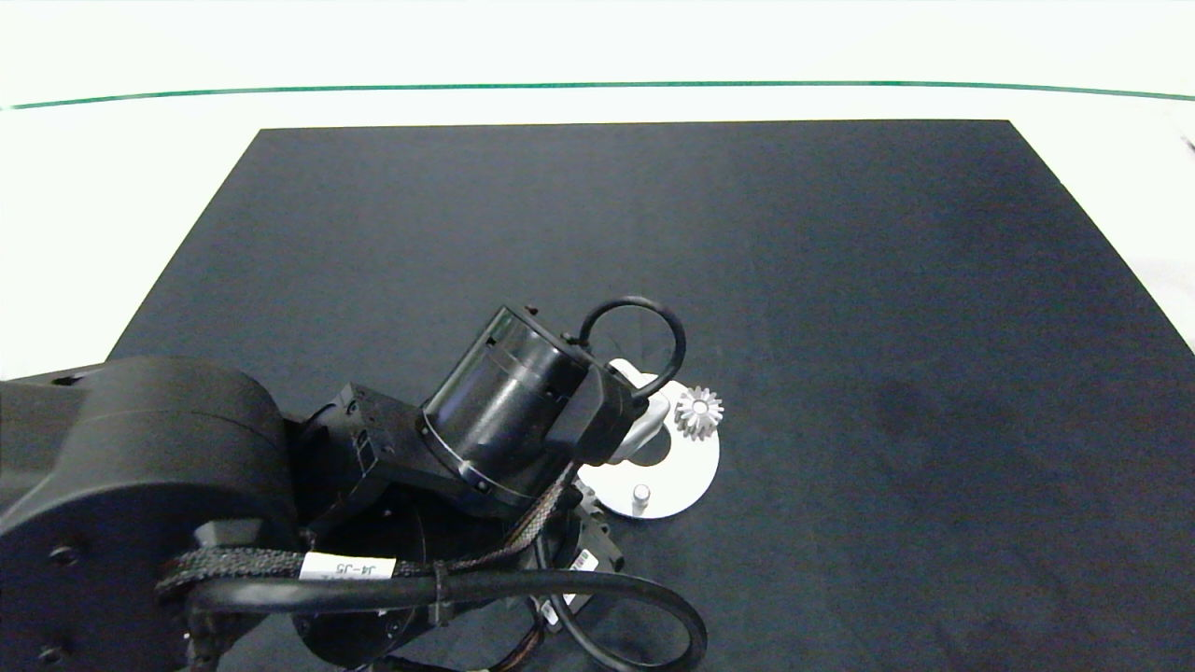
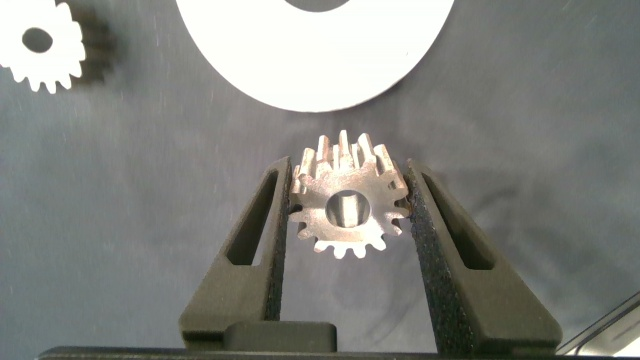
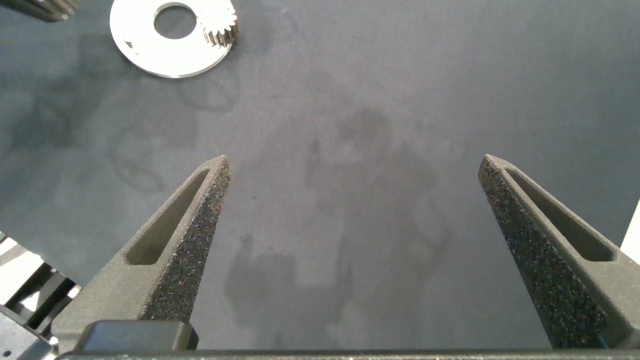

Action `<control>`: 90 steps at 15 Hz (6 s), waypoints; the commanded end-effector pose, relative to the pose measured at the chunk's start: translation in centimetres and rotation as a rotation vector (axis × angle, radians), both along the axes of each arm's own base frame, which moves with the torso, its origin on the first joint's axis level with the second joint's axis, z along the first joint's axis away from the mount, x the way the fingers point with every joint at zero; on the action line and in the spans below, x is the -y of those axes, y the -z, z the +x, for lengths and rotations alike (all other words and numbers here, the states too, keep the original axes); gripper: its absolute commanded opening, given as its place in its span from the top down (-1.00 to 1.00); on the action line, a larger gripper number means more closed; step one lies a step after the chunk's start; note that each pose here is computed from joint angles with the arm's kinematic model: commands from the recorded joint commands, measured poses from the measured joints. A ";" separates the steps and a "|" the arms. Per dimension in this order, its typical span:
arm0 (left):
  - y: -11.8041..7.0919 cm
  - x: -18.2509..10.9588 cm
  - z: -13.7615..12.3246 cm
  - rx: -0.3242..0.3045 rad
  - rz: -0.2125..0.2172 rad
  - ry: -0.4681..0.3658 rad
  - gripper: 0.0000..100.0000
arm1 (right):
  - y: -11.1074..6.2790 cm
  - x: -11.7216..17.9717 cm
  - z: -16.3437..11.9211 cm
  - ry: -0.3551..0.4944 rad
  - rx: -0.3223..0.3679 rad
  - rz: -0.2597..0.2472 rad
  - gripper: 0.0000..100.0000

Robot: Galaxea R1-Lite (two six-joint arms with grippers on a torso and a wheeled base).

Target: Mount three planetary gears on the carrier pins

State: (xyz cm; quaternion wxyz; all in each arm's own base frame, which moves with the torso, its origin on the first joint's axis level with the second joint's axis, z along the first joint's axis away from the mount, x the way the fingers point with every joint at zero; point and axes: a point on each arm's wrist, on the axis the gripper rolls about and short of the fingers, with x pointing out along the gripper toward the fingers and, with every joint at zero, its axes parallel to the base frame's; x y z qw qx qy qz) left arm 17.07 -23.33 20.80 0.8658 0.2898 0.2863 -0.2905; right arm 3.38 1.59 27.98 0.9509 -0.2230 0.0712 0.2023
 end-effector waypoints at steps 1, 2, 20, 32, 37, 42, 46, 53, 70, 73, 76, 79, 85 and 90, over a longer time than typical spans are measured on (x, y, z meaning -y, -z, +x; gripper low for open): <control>-0.6 1.9 1.0 0.000 0.003 0.006 0.56 | 0.0 0.1 -0.2 0.000 0.005 -0.003 -1.00; -0.4 2.5 1.4 -0.009 0.016 0.007 0.56 | 0.0 0.2 -0.3 -0.002 0.009 -0.001 -1.00; 0.1 5.0 3.0 -0.051 0.061 -0.004 0.56 | 0.0 0.3 -0.5 -0.002 0.014 0.000 -1.00; 0.3 6.5 2.8 -0.048 0.052 0.021 0.56 | 0.1 0.3 -0.5 -0.004 0.018 -0.006 -1.00; 0.3 6.3 3.0 -0.049 0.054 0.014 0.56 | 0.1 0.3 -0.6 -0.004 0.019 -0.005 -1.00; 0.2 6.1 3.3 -0.048 0.054 0.005 0.56 | 0.1 0.4 -0.6 -0.007 0.023 -0.012 -1.00; 0.1 5.8 3.5 -0.045 0.051 -0.003 0.56 | 0.1 0.4 -0.7 -0.011 0.026 -0.019 -1.00; 0.3 5.5 3.7 -0.050 0.057 -0.013 0.56 | 0.2 0.4 -0.7 -0.011 0.025 -0.022 -1.00; -4.2 2.2 6.7 0.021 -0.074 -0.157 -1.00 | 0.2 0.4 -0.7 -0.013 0.030 -0.024 -1.00; -4.4 -0.3 9.2 0.015 -0.110 -0.288 -1.00 | 0.2 0.4 -0.8 -0.013 0.031 -0.023 -1.00; -4.2 -2.1 10.5 0.010 -0.108 -0.357 -1.00 | 0.2 0.6 -0.9 -0.012 0.038 -0.020 -1.00; -4.2 -2.6 10.9 0.013 -0.109 -0.376 -1.00 | 0.2 0.6 -1.0 -0.012 0.039 -0.019 -1.00; -3.6 -1.9 11.6 0.009 -0.103 -0.372 -1.00 | 0.2 0.6 -1.0 -0.013 0.039 -0.018 -1.00; -3.4 -2.1 12.9 0.015 -0.109 -0.398 -1.00 | 0.2 0.6 -0.9 -0.013 0.037 -0.019 -1.00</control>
